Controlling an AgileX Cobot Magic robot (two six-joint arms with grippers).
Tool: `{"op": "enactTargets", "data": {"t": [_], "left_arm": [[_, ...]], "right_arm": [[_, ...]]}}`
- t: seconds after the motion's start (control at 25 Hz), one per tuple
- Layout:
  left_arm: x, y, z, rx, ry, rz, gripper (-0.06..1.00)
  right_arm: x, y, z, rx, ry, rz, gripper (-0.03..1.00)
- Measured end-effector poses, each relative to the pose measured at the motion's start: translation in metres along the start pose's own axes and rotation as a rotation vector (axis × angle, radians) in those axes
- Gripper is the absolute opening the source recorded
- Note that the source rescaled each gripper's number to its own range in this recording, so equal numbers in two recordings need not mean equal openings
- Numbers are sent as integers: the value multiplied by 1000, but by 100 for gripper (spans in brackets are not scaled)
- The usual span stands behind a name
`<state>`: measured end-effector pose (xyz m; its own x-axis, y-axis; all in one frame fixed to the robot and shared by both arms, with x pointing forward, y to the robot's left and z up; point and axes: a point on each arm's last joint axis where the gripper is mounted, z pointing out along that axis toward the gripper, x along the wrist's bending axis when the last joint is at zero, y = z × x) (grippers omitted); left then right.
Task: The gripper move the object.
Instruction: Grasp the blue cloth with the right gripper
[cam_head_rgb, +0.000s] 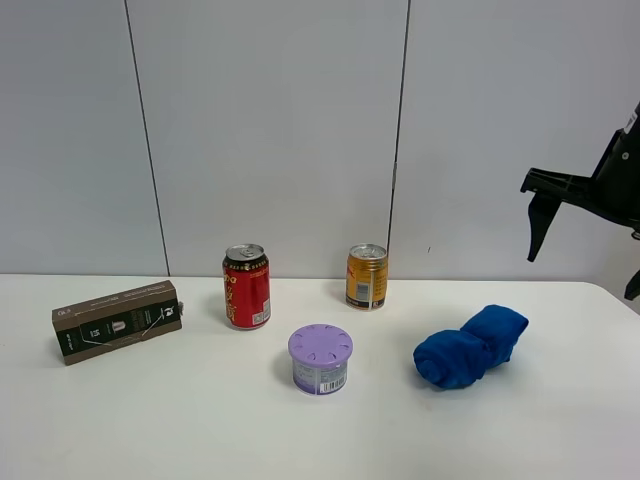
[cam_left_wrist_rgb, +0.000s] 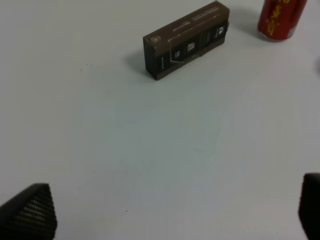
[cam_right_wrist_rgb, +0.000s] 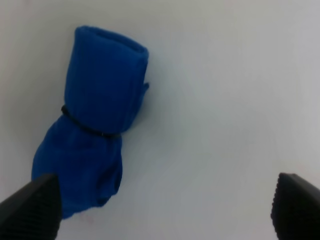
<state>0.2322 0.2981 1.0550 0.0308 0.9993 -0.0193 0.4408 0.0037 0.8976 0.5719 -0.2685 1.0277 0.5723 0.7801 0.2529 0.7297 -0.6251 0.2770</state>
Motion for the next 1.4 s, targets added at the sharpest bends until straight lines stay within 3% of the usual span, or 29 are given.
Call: {"op": "enactTargets", "data": {"t": [0.52,0.92,1.08,1.4], "left_arm": [[0,0,0,0,0,0,100],[0,0,0,0,0,0,100],[0,0,0,1,0,0,100],[0,0,0,1,0,0,100]], "right_arm": [[16,-3,48,24,18,127,72],[64,-5,88,90,32,101,72],[71,-9,99,136,-1,117,72],[64,-17,116,199,-102,124,72]]}}
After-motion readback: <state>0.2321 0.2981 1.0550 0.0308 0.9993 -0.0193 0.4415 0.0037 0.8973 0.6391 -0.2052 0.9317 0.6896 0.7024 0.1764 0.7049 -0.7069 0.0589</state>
